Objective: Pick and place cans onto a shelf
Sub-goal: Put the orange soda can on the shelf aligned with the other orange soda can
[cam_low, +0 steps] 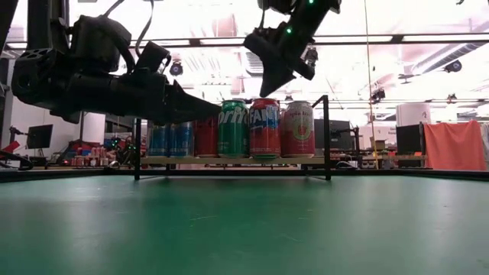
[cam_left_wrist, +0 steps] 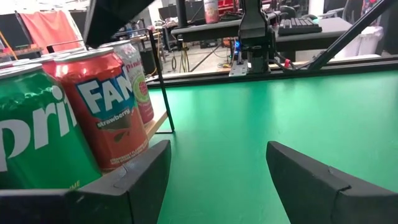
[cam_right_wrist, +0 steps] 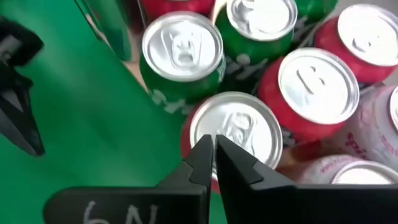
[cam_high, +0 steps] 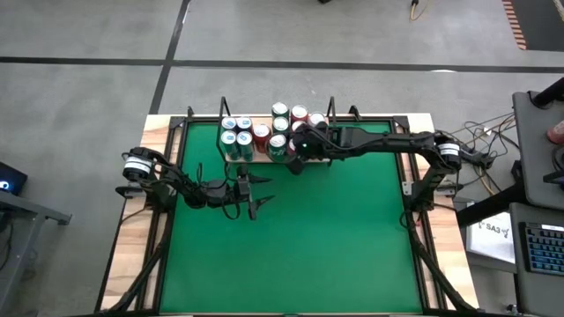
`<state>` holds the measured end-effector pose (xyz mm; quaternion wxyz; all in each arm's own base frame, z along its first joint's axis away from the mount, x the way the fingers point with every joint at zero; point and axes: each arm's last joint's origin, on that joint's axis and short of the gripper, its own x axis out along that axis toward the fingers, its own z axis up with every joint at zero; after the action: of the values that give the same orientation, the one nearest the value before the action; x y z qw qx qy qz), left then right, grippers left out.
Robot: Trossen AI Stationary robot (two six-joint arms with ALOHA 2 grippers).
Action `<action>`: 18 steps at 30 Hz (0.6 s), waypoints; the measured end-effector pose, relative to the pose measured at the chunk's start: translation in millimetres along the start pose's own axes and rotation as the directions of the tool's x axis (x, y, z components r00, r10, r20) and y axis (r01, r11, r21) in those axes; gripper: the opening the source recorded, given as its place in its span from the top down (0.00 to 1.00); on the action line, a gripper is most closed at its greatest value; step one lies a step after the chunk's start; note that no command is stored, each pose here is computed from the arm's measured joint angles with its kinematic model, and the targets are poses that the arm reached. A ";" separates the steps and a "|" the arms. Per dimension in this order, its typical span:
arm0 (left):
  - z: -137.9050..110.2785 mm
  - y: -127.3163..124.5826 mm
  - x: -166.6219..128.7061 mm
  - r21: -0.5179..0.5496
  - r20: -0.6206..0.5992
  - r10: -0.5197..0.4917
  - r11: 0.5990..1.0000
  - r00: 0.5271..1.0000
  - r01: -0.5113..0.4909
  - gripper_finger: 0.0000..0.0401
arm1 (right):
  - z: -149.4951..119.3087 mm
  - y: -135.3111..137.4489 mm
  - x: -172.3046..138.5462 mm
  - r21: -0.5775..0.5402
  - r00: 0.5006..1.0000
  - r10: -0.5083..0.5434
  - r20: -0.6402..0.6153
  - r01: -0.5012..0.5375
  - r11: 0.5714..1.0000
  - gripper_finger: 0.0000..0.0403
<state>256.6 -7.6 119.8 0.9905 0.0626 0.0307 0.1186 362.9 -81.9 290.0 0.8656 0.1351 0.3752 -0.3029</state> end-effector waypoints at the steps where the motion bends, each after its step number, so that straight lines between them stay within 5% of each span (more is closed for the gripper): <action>1: -0.2 0.0 0.0 0.002 -0.001 0.000 1.000 1.000 0.000 0.38 | -0.8 -1.1 0.3 -0.003 1.000 -0.005 -0.011 0.005 1.000 0.98; 18: -0.4 0.0 -0.1 0.006 -0.004 0.001 1.000 1.000 -0.001 0.38 | -2.0 -11.9 3.7 -0.019 0.998 -0.038 -0.048 0.037 0.999 0.98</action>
<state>256.5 -7.6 119.5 0.9902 0.0654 0.0328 0.1193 356.3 -91.9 285.9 0.8515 0.1275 0.4013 -0.3124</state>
